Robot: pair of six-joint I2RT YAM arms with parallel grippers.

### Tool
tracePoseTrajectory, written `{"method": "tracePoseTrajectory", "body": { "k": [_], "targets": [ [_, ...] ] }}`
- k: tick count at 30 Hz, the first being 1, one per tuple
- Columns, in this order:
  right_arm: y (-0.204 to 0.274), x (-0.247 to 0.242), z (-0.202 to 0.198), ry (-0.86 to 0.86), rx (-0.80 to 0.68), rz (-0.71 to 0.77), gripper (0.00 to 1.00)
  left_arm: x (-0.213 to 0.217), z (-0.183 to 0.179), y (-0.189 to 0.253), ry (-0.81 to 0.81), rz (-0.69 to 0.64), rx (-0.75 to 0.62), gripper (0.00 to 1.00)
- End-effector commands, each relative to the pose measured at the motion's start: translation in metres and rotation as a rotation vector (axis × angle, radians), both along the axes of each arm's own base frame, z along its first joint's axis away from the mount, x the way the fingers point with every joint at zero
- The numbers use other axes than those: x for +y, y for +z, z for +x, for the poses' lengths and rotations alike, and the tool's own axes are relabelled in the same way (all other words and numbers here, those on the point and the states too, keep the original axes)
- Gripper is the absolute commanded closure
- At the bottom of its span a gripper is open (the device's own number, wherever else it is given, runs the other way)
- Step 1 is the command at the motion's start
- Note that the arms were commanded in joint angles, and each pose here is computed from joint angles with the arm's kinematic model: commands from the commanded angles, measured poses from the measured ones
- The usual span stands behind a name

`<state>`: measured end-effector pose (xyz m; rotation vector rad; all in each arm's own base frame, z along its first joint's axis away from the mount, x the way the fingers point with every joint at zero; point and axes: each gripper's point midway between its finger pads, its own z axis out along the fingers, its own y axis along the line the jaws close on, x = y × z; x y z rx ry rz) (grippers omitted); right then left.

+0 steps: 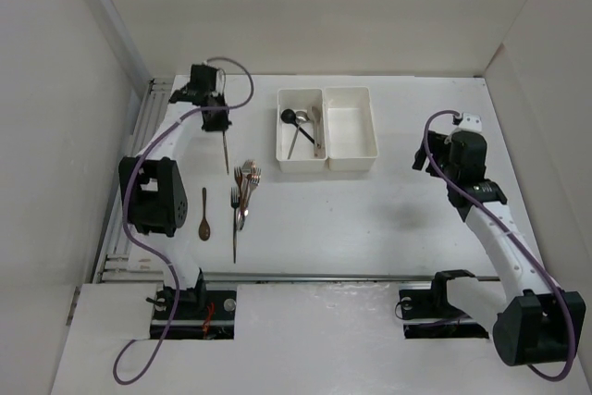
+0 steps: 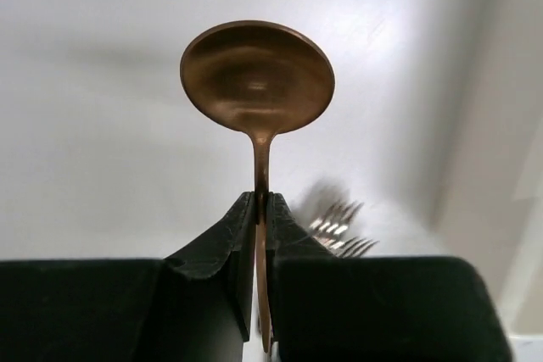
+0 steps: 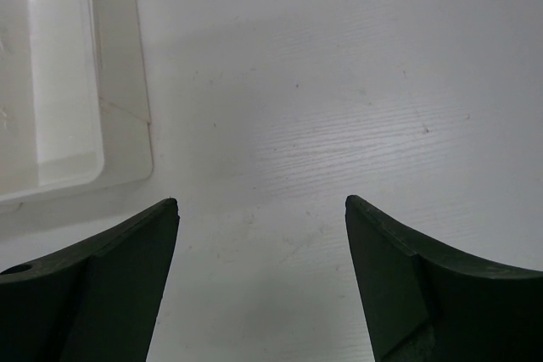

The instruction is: Sort the eating utensils into containers

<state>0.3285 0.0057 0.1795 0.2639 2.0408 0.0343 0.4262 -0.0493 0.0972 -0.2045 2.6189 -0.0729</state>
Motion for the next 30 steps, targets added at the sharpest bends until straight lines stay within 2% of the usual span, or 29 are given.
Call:
{"method": "tracePoseTrajectory", "body": {
  "k": [1,2,4,6,7,8,9,12,15,16,18,19,20,21,22,23,25,26,27,29,30],
  "targets": [
    [0.033,0.007,0.014,0.034,-0.086,0.004,0.16,-0.039,0.042,0.119,-0.084,-0.109,-0.3,1.0],
    [0.029,0.007,0.015,0.034,-0.075,0.004,0.16,-0.065,0.052,0.141,-0.122,-0.154,-0.351,1.0],
    [0.026,0.007,0.016,0.034,-0.066,0.003,0.16,-0.106,0.056,0.156,-0.215,-0.266,-0.381,1.0],
    [0.031,0.008,0.017,0.046,-0.076,0.0,0.16,-0.151,0.062,0.157,-0.292,-0.363,-0.389,1.0],
    [0.031,0.008,0.017,0.046,-0.076,0.0,0.16,-0.17,0.061,0.155,-0.341,-0.417,-0.372,0.97],
    [0.029,0.008,0.016,0.046,-0.065,-0.001,0.16,-0.184,0.066,0.135,-0.364,-0.429,-0.334,0.93],
    [0.029,0.008,0.016,0.046,-0.065,-0.001,0.16,-0.201,0.067,0.135,-0.385,-0.444,-0.336,0.9],
    [0.035,0.005,0.012,0.038,-0.078,-0.014,0.16,-0.223,0.074,0.104,-0.405,-0.435,-0.288,0.82],
    [0.033,0.003,0.008,0.03,-0.072,-0.019,0.16,-0.24,0.074,0.1,-0.462,-0.432,-0.304,0.75],
    [0.036,0.003,0.007,0.03,-0.083,-0.018,0.16,-0.251,0.074,0.099,-0.483,-0.438,-0.315,0.7],
    [0.035,0.003,0.005,0.03,-0.083,-0.018,0.15,-0.252,0.077,0.101,-0.476,-0.404,-0.339,0.54],
    [0.032,0.003,0.003,0.03,-0.072,-0.019,0.15,-0.248,0.075,0.103,-0.456,-0.395,-0.322,0.41],
    [0.032,0.002,0.003,0.034,-0.071,-0.028,0.15,-0.238,0.075,0.108,-0.433,-0.379,-0.323,0.38],
    [0.032,0.004,0.003,0.044,-0.071,-0.024,0.15,-0.228,0.077,0.116,-0.41,-0.366,-0.333,0.38],
    [0.036,0.006,0.004,0.062,-0.08,-0.026,0.13,-0.212,0.075,0.146,-0.395,-0.357,-0.395,0.38],
    [0.036,0.006,0.004,0.068,-0.079,-0.039,0.13,-0.182,0.076,0.144,-0.361,-0.316,-0.393,0.38],
    [0.037,0.01,0.002,0.086,-0.079,-0.034,0.13,-0.134,0.076,0.158,-0.293,-0.203,-0.434,0.38],
    [0.037,0.01,0.002,0.091,-0.078,-0.045,0.12,-0.099,0.063,0.163,-0.256,-0.143,-0.428,0.38],
    [0.037,0.012,0.002,0.103,-0.078,-0.039,0.12,-0.078,0.054,0.16,-0.299,-0.055,-0.419,0.36],
    [0.037,0.014,0.001,0.113,-0.088,-0.035,0.12,-0.042,0.031,0.142,-0.321,0.071,-0.343,0.31],
    [0.037,0.016,0.001,0.123,-0.088,-0.03,0.12,-0.019,-0.003,0.11,-0.326,0.128,-0.205,0.27]
  ]
}}
